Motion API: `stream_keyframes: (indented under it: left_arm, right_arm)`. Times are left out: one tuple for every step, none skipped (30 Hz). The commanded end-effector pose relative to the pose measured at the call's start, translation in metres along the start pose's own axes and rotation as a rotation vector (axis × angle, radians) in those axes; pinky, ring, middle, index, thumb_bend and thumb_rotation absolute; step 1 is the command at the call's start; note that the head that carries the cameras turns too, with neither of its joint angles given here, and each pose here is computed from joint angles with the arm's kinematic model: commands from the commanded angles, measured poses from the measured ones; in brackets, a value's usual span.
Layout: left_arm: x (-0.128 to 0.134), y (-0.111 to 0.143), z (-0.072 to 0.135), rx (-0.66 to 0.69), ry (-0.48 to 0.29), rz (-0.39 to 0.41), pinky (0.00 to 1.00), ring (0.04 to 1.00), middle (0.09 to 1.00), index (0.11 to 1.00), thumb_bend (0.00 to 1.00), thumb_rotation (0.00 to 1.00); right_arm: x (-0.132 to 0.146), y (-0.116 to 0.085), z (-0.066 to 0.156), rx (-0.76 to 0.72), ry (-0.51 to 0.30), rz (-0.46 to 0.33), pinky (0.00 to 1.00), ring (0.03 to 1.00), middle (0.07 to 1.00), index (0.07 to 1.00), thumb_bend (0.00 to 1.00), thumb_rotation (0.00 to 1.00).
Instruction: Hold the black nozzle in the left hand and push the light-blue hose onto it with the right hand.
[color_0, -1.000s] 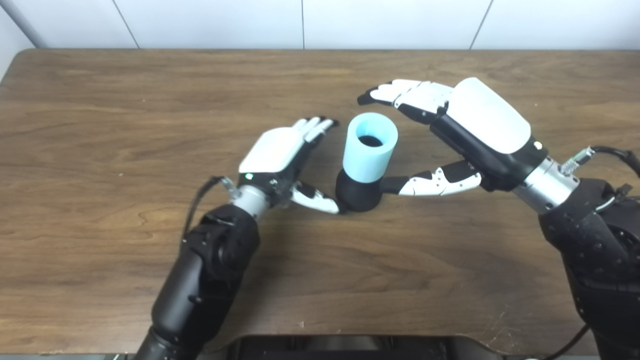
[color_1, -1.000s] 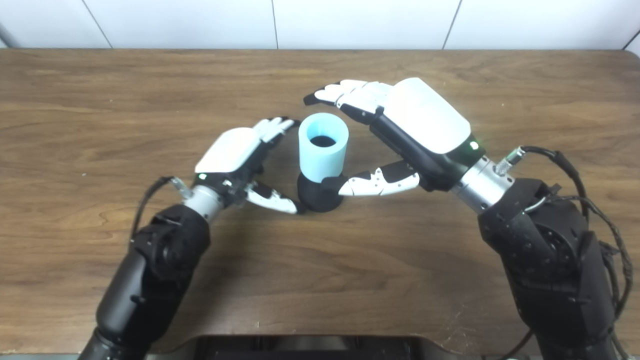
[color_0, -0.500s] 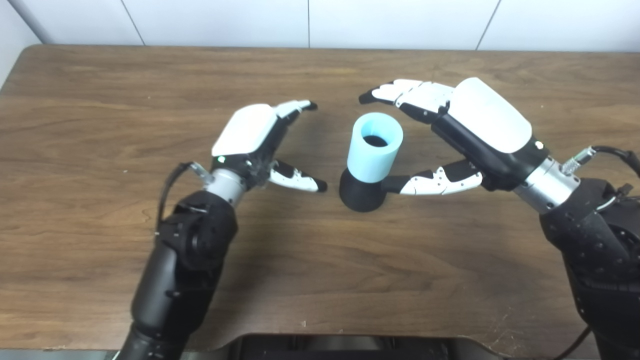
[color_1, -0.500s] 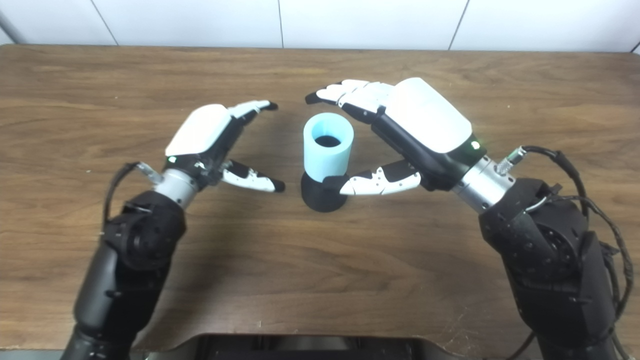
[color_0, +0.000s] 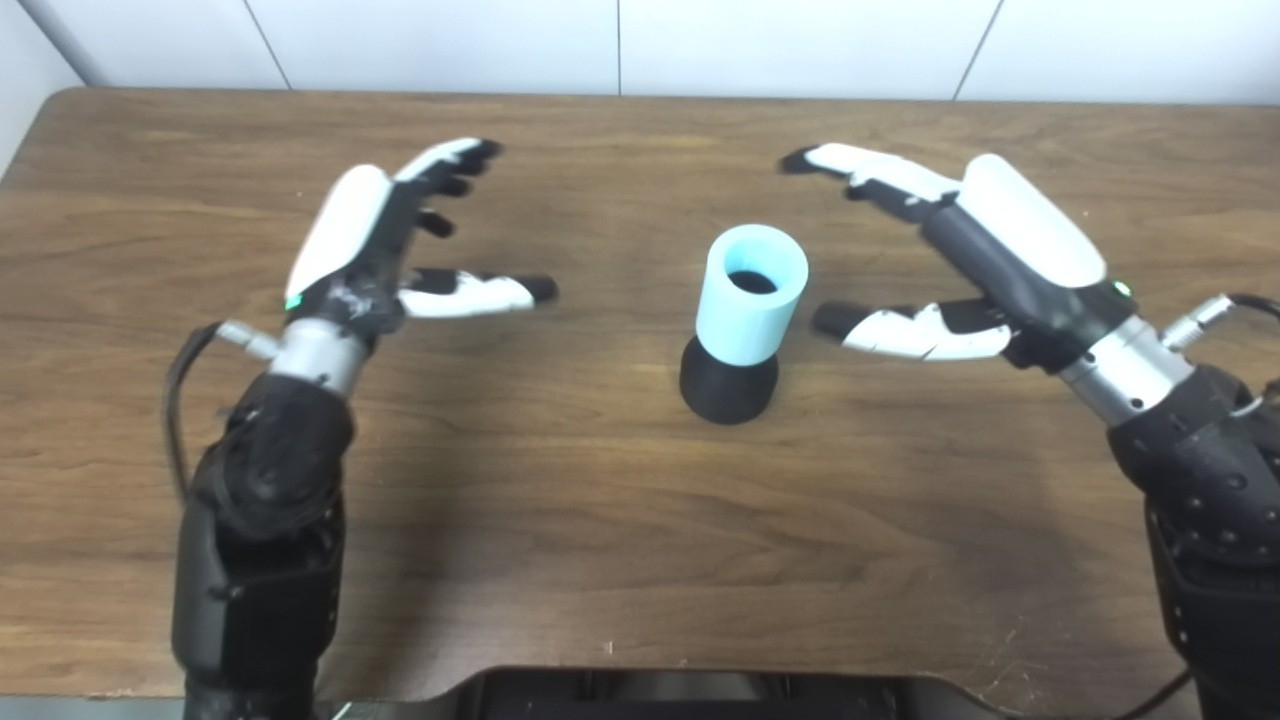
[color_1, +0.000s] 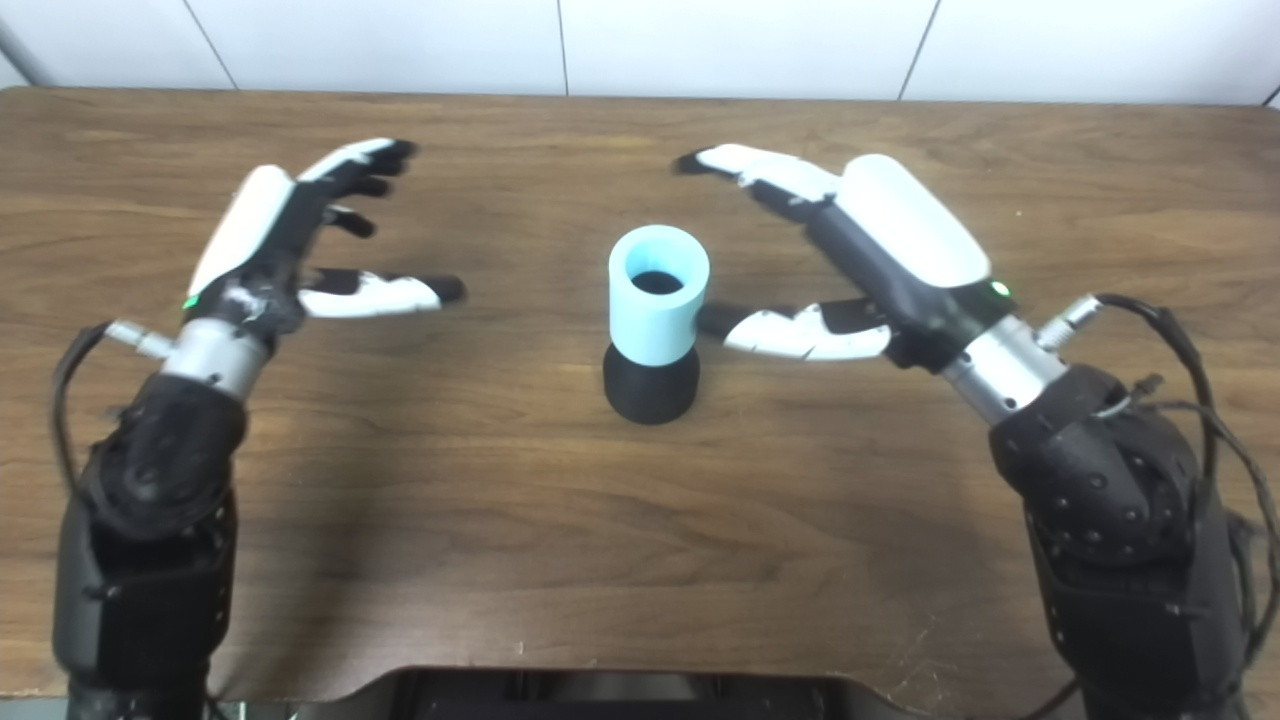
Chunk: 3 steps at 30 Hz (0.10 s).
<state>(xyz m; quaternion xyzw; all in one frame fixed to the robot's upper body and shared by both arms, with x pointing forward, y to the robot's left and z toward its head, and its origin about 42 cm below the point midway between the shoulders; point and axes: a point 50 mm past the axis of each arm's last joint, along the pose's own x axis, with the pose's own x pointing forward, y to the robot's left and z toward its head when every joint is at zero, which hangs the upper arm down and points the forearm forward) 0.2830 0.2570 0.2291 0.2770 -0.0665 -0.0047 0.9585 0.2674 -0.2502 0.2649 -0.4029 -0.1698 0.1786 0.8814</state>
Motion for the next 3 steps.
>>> stream_keyframes:
  left_arm:
    - [-0.0044,0.0046,0.0041,-0.083,-0.050,0.073,0.62,0.738,0.786,0.814,0.78,0.50]
    - [-0.0083,0.0044,0.0000,-0.112,-0.030,0.085,0.63,0.733,0.771,0.808,0.74,0.54]
    - [-0.0118,0.0042,-0.0039,-0.129,-0.016,0.090,0.65,0.739,0.767,0.807,0.69,0.55]
  right_arm:
    - [-0.0005,-0.0081,-0.0031,0.022,0.007,-0.066,0.74,0.850,0.905,0.904,0.48,0.89]
    - [-0.0019,-0.0059,-0.0070,0.040,0.023,-0.074,0.72,0.842,0.901,0.904,0.47,0.89]
    - [-0.0032,-0.0035,-0.0106,0.060,0.038,-0.082,0.71,0.833,0.896,0.902,0.46,0.89]
